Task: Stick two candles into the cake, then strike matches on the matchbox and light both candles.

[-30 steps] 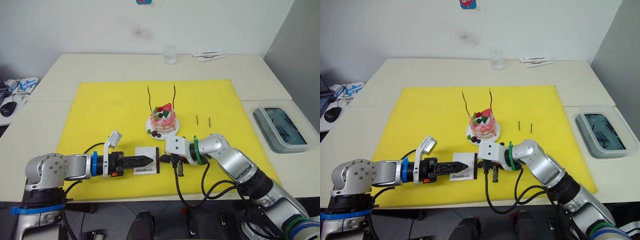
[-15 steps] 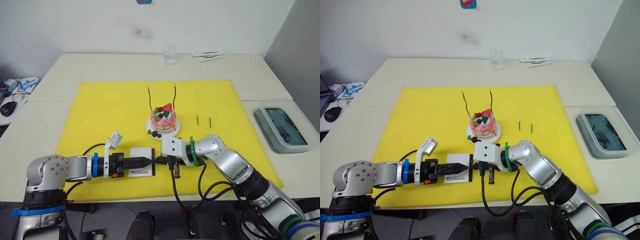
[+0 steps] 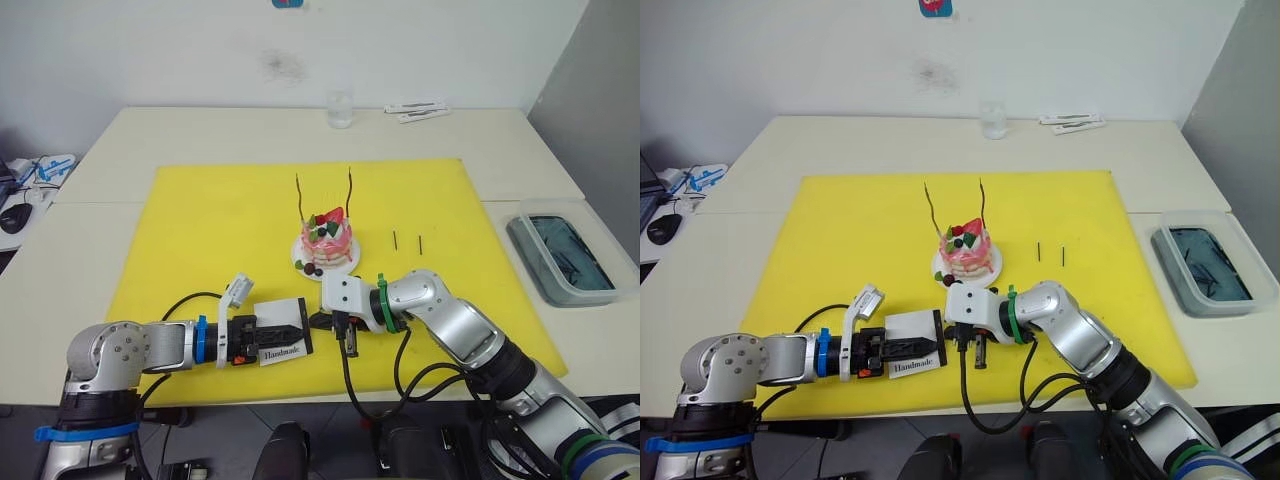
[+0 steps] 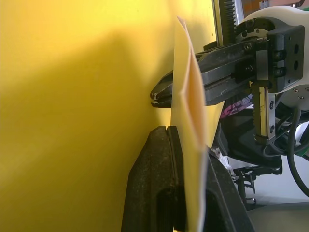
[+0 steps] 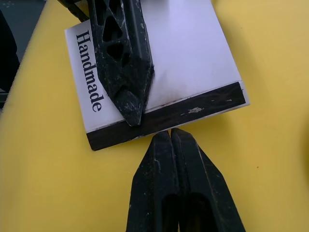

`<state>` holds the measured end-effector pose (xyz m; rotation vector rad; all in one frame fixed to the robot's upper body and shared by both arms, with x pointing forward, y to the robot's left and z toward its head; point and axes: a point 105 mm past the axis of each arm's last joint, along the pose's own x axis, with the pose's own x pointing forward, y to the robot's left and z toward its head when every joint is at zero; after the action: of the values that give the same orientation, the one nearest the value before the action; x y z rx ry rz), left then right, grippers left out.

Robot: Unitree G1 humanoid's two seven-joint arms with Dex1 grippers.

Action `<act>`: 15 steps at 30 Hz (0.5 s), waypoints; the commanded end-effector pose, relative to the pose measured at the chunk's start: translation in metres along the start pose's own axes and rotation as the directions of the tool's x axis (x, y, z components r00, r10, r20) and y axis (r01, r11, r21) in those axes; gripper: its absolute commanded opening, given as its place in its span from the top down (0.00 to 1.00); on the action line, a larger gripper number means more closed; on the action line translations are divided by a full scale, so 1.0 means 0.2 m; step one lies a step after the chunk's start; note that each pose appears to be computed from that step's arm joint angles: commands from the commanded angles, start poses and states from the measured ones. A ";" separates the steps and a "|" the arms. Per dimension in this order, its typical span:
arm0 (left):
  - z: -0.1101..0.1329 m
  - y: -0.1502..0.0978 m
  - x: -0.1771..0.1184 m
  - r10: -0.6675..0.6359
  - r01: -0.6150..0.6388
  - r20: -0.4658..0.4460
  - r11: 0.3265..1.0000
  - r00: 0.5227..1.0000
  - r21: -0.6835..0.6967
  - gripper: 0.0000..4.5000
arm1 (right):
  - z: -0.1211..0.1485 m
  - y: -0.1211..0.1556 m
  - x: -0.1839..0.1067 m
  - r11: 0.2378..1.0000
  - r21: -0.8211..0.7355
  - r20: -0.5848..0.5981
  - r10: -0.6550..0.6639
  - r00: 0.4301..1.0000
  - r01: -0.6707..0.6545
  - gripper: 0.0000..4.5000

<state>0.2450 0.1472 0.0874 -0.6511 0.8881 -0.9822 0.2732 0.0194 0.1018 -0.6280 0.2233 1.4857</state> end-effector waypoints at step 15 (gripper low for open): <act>0.15 -0.19 -0.16 -0.099 0.096 0.000 0.964 0.995 0.249 0.99 | 0.23 -0.14 -0.29 0.981 0.047 0.188 -0.192 0.963 0.187 1.00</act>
<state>0.2474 0.1664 0.1286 -0.5125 0.7621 -1.0890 0.2853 -0.0006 0.1565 -0.4909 0.1030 1.3729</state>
